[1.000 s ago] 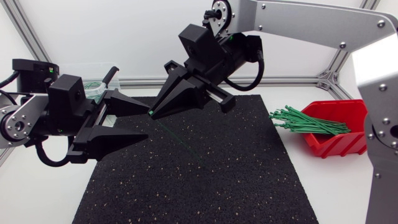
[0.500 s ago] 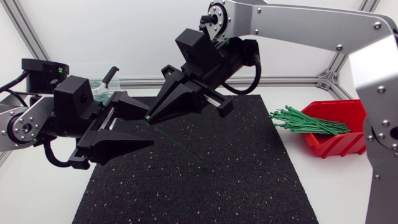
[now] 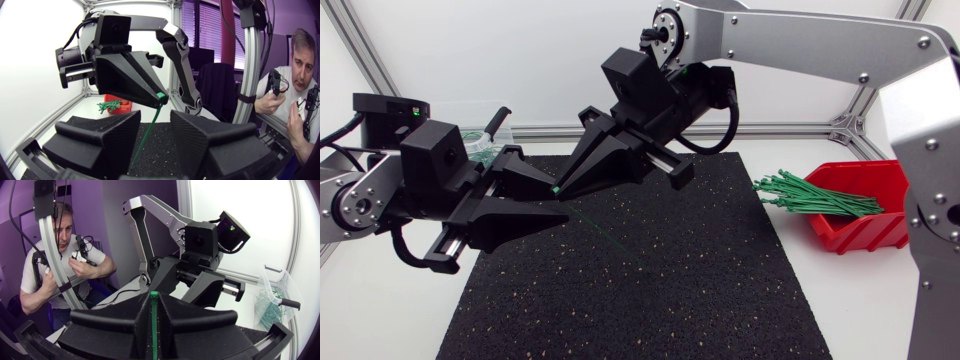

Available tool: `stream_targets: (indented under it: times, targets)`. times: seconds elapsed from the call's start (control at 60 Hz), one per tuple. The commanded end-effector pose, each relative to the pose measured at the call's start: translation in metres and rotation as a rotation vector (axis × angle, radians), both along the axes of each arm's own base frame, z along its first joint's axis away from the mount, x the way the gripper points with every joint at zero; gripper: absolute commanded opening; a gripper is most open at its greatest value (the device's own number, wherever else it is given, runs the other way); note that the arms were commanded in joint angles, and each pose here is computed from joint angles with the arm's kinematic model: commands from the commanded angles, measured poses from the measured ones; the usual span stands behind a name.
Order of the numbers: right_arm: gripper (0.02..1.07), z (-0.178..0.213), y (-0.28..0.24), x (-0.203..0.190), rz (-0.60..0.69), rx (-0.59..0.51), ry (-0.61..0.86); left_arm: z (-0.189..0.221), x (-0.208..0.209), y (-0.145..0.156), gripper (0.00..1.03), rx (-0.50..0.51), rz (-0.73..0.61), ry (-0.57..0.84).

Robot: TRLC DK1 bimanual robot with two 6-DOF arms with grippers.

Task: Take a green cable tie from the red box, thread the tail through the head to close it, then place it in the transparent bin on the left.

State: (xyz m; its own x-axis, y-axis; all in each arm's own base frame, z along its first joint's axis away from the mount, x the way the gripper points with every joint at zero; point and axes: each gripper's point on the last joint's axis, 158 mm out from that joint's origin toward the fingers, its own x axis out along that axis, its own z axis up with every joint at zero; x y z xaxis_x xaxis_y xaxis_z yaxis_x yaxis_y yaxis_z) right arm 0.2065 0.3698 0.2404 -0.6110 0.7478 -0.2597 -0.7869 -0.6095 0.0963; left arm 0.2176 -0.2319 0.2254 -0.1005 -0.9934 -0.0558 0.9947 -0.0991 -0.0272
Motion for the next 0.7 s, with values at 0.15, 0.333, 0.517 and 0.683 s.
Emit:
stream_targets:
  times: [0.15,0.333,0.517,0.683]
  targets:
    - [0.08,-0.003,0.0031,-0.003,0.012,0.003,0.017,0.0047,-0.0081,-0.0007,0.29,-0.02,-0.03,-0.02]
    - [0.08,-0.0025,0.0037,-0.0022,0.012,0.007,0.014,0.0044,-0.0098,-0.0004,0.16,-0.021,-0.033,-0.018]
    - [0.08,-0.0025,0.004,-0.0019,0.011,0.009,0.015,0.0044,-0.0105,-0.0003,0.06,-0.022,-0.034,-0.015]
    - [0.08,-0.0022,0.0041,-0.0018,0.012,0.011,0.012,0.0033,-0.0116,-0.0005,0.04,-0.021,-0.034,-0.015]
